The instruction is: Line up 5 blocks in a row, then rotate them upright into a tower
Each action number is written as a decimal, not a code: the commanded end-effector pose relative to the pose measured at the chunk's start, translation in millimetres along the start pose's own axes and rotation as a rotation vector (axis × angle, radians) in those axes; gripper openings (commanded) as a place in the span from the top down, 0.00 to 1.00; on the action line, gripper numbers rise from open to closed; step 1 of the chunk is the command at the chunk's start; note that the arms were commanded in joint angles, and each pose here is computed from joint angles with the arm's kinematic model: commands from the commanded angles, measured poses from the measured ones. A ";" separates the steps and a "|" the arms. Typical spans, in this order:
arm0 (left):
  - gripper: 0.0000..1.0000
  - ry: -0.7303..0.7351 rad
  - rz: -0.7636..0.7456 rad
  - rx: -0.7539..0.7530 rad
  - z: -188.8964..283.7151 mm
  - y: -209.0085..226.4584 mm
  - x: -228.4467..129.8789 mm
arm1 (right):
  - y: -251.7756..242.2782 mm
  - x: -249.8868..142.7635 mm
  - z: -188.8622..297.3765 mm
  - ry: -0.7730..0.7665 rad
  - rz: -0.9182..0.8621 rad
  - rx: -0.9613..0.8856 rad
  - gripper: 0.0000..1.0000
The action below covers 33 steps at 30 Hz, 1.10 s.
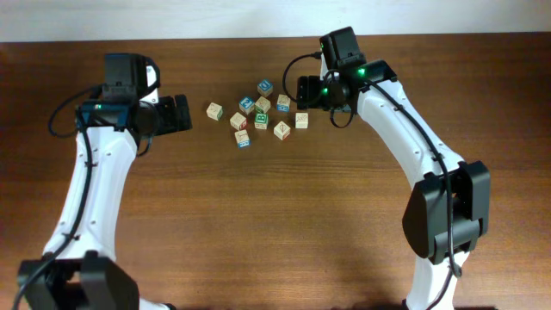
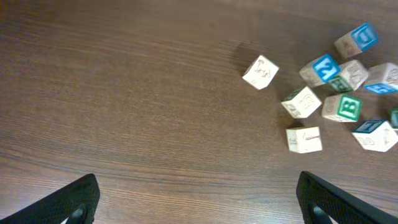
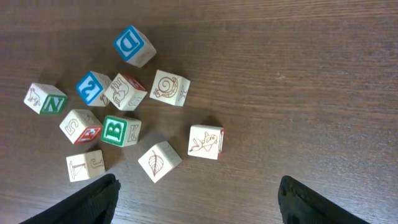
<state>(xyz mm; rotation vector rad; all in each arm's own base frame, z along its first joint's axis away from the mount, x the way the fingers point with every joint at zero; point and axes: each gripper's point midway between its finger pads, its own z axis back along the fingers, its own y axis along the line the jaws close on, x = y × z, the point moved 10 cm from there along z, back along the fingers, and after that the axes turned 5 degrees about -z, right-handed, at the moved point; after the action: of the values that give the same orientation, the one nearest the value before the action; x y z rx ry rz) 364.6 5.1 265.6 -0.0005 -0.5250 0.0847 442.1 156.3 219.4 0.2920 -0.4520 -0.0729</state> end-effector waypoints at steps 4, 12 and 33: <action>0.00 0.005 0.017 0.010 -12.7 1.8 5.9 | -7.4 -6.0 -47.7 0.049 -0.059 -0.039 0.22; 0.01 0.017 0.017 0.011 -19.8 1.7 5.8 | -9.3 -20.5 -103.2 0.087 -0.069 -0.050 0.38; 0.03 0.055 0.042 0.012 -32.5 1.2 2.9 | 0.3 -31.6 -109.8 0.080 -0.032 -0.132 0.81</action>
<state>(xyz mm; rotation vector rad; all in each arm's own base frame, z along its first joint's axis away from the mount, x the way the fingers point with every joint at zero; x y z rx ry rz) 380.2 5.3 235.9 -0.0043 -0.4606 0.1098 465.1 186.9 110.1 0.1823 -0.3754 -0.1233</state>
